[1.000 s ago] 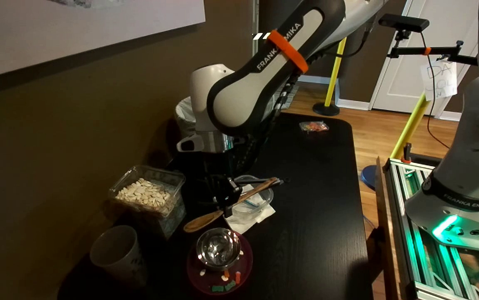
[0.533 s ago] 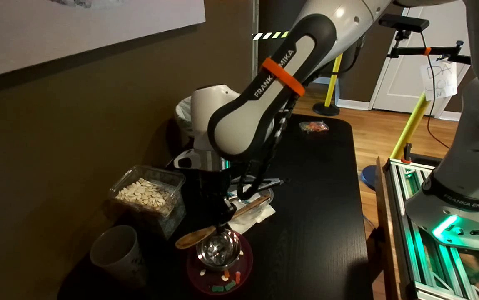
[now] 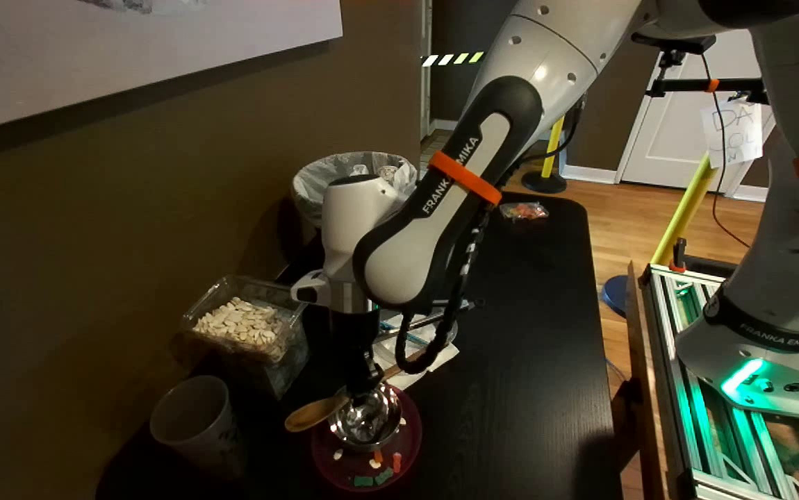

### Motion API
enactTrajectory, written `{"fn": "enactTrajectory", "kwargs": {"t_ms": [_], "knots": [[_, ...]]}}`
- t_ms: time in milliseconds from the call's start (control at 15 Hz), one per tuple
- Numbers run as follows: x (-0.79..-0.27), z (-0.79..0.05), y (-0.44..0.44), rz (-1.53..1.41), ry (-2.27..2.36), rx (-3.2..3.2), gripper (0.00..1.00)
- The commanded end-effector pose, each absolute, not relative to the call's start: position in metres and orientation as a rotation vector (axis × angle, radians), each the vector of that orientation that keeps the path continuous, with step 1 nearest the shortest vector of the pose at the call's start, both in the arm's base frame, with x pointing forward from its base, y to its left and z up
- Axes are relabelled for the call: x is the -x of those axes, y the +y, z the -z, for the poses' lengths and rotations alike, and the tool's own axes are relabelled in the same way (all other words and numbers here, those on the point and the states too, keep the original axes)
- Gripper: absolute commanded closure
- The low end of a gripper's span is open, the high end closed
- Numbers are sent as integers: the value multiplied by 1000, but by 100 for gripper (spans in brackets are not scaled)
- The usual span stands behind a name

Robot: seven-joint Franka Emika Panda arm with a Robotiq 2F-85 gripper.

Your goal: Remove the cooking stick from the lunchbox and put it on the silver bowl

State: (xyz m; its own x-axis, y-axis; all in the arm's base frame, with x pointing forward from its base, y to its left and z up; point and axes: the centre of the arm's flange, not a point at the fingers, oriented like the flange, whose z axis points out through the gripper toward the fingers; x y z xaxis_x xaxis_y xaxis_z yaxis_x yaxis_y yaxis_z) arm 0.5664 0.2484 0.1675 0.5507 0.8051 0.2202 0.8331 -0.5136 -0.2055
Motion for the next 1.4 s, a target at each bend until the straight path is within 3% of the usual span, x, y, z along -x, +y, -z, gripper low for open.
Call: {"fn": "enactTrajectory", "kwargs": {"t_ms": [0,200,1333], "knots": [[-557,-169,262,141,-1296,2550,96],[-556,-181,266,227,-1247,2623,96],[-573,-137,265,90,-1066,2594,96]]}}
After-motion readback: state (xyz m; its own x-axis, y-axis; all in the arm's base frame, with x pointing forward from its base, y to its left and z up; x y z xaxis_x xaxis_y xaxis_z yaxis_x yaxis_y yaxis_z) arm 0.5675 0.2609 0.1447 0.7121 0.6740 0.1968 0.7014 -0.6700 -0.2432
